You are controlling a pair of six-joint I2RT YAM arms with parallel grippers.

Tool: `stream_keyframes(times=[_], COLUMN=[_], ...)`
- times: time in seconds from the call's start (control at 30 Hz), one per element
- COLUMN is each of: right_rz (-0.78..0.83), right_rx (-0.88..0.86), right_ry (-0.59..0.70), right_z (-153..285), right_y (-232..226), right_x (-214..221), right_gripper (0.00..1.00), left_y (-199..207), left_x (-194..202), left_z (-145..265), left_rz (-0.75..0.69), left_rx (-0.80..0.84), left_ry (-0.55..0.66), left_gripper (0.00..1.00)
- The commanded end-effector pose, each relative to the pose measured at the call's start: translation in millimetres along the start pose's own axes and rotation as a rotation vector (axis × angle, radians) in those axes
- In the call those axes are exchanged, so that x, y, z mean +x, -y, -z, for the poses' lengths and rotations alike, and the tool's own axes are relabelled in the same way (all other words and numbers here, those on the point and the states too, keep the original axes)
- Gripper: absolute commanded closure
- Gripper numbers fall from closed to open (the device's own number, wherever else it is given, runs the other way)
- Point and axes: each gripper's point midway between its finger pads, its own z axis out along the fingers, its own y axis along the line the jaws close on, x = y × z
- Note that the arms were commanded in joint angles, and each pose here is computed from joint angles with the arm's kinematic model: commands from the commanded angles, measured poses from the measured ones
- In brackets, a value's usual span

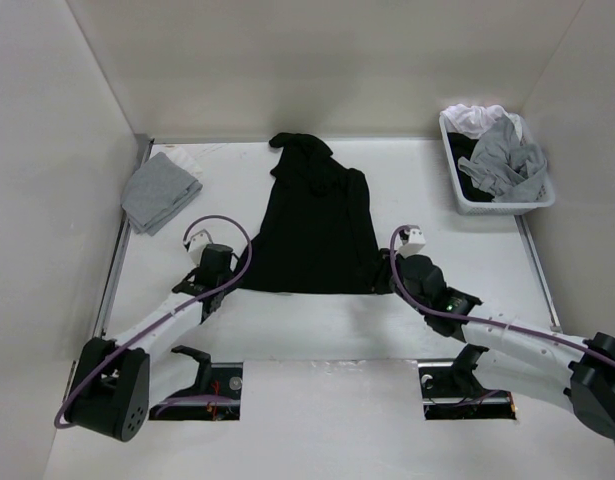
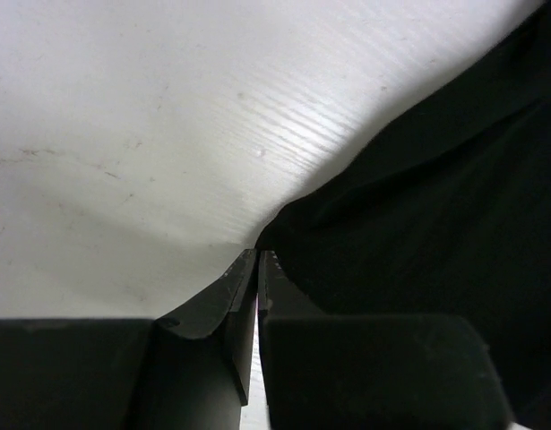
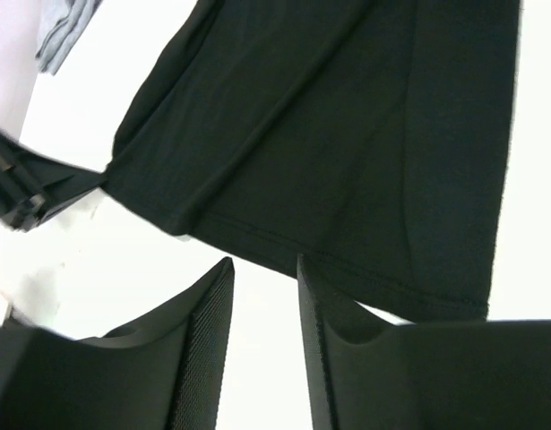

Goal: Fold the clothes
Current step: Flatten the tank top out

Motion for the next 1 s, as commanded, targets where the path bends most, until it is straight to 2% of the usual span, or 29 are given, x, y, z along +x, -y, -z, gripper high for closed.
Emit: stream_keyframes(times=[0.0,0.13,0.33,0.5,0.7,0.97], right_rz=[-0.030,-0.044,-0.071,-0.097,-0.118,-0.187], right_rx=[0.101,0.283,0.395,0.407,0.429,0.264], right_ry=[0.006,-0.045,-0.074,-0.132,-0.162,-0.186], right_z=[2.8,5.9,18.7,21.0,11.8,-5.7], right_y=[21.6,62.5,80.5,83.7,89.1,62.9], right_x=[5.9,20.0,27.1,42.2,47.9,53.6], right_gripper=[0.58,0.58,0.58,0.55,0.54,0.54], left_y=[28.0,53.3,49.9,33.5,33.6,36.1], left_x=[-26.0,-54.2,-75.1,-84.8,-72.2,-65.6], left_z=[19.1,52.5,74.8,76.0,63.8,58.7], left_rz=[0.008,0.034,0.079,0.159,0.176,0.176], left_rx=[0.118,0.222,0.252,0.249,0.288,0.307], left_ry=[0.090,0.187,0.279,0.315,0.254,0.234], left_gripper=[0.99,1.00,1.00,1.00,1.00,1.00])
